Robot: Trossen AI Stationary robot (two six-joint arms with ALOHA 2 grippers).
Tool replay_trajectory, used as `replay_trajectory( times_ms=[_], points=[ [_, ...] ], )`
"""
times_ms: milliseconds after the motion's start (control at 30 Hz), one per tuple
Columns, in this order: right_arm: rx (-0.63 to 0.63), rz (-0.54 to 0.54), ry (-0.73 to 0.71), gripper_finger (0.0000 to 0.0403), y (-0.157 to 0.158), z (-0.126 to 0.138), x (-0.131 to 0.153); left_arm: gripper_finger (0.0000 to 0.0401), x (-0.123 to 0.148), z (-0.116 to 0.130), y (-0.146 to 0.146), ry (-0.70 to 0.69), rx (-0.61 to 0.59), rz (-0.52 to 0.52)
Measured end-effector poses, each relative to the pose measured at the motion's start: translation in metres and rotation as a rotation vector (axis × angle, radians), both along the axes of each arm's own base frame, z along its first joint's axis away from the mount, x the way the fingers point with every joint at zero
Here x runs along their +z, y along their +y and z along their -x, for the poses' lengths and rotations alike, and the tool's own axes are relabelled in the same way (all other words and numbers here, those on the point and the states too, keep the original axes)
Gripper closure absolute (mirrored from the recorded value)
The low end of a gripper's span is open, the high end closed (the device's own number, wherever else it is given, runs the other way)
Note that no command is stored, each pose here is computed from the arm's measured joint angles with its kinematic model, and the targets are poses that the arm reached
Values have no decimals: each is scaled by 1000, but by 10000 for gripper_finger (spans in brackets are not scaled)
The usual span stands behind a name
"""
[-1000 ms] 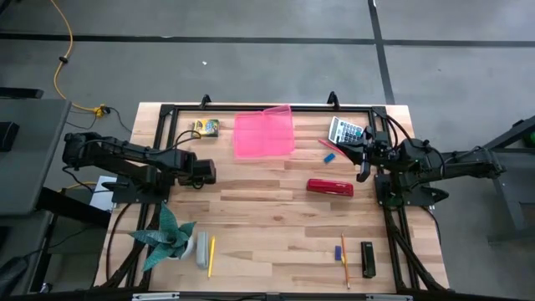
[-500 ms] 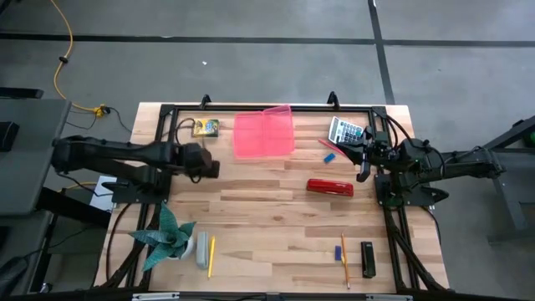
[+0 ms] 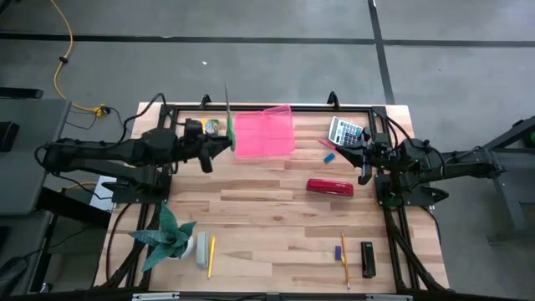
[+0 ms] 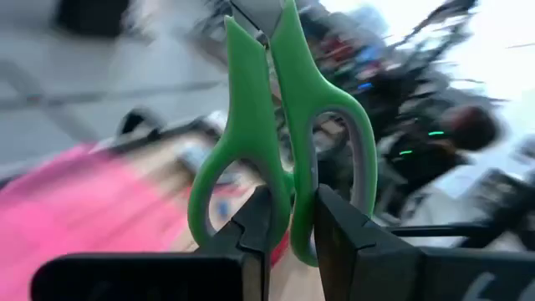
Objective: Pack school essentials
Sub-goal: Put the green scissors into the pink supply box
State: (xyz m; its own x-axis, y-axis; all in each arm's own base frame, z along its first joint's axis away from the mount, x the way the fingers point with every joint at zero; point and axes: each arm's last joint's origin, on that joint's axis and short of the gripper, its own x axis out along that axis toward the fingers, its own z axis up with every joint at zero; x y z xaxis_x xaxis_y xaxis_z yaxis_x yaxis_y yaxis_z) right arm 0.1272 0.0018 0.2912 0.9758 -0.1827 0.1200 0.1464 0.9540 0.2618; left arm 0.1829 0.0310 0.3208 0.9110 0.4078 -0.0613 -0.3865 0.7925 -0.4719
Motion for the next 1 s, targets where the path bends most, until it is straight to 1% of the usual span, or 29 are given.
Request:
replay_trajectory(
  times_ms=[67, 200, 400, 500, 567, 667, 733, 867, 933, 1000],
  points=[
    [18, 6, 0, 402, 1, 0, 0, 360, 2, -3, -3, -13, -20, -44],
    [22, 11, 0, 402, 1, 0, 0, 360, -2, -7, -5, 18, -19, -49],
    [21, 18, -5, 402, 1, 0, 1, 360, -3, -7, -4, 14, -4, -19],
    [15, 20, -12, 402, 0, 0, 1, 360, -8, -15, 2, 38, 22, 18],
    [3, 18, -14, 402, 0, 0, 2, 361, -14, -27, 10, 75, 32, 54],
    [0, 18, -15, 402, 0, 0, 2, 361, -17, -53, 25, 130, 28, 94],
    [1, 17, -14, 402, 0, 0, 2, 361, -22, -71, 38, 203, 41, 125],
    [1, 14, -13, 402, 0, 0, 1, 362, -44, -105, 70, 371, 106, 213],
    [1, 14, -12, 402, 0, 0, 1, 389, -58, -121, 86, 425, 122, 258],
    [1, 15, -11, 402, 0, 0, 1, 400, -74, -134, 100, 469, 133, 310]
  ],
)
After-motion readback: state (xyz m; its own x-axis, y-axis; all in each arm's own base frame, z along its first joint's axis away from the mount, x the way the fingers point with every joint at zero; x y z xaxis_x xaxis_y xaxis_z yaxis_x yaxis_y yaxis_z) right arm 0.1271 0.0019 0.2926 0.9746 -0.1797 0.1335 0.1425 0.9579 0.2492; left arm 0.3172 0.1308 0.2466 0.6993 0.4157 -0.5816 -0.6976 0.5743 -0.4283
